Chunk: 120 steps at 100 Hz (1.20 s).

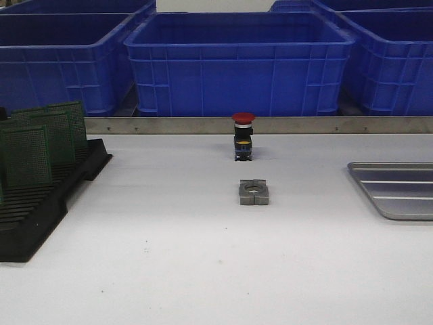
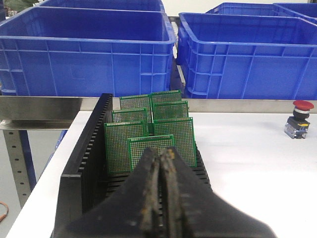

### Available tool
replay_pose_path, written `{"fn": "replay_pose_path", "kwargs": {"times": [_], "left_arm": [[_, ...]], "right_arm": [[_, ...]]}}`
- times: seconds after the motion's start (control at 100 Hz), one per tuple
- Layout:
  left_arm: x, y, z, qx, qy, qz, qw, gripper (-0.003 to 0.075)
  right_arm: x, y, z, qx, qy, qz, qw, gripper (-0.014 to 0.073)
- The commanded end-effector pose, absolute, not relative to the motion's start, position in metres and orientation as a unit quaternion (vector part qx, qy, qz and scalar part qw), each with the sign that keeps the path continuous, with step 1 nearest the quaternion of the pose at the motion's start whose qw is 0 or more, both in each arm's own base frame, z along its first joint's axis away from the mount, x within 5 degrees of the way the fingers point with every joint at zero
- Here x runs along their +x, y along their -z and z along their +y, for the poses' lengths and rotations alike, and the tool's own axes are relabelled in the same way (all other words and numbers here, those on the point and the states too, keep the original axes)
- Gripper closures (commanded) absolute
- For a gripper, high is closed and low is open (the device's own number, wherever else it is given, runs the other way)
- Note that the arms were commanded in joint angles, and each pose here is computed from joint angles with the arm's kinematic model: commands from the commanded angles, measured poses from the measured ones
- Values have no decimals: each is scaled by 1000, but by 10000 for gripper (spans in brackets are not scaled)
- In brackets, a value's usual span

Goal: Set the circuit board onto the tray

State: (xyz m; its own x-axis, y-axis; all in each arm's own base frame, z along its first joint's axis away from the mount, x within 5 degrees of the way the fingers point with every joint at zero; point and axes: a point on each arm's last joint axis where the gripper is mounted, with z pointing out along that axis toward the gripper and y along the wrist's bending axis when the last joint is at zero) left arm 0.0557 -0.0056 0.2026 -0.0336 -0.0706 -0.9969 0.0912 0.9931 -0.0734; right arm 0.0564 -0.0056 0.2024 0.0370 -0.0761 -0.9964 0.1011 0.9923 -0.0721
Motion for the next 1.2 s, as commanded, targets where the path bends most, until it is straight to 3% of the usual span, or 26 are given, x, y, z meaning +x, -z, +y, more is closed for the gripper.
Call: {"fn": "replay_pose_path", "kwargs": {"times": [0.0,0.52,0.88,1.19], "left_arm": [[56,-195,-5,2,59,694,718,741],[55,-198,-5,1,59,683,728,741],[44,-249,-2,-12,41,675,736,741],[52,-285,-3,-18,37,738,674,741]], "right_arm": [[53,-215,-5,3,70,648,758,708],[53,-215,-5,3,70,648,758,708],[53,-215,-5,3,70,648,758,708],[53,-215,-5,3,70,648,758,708]]}}
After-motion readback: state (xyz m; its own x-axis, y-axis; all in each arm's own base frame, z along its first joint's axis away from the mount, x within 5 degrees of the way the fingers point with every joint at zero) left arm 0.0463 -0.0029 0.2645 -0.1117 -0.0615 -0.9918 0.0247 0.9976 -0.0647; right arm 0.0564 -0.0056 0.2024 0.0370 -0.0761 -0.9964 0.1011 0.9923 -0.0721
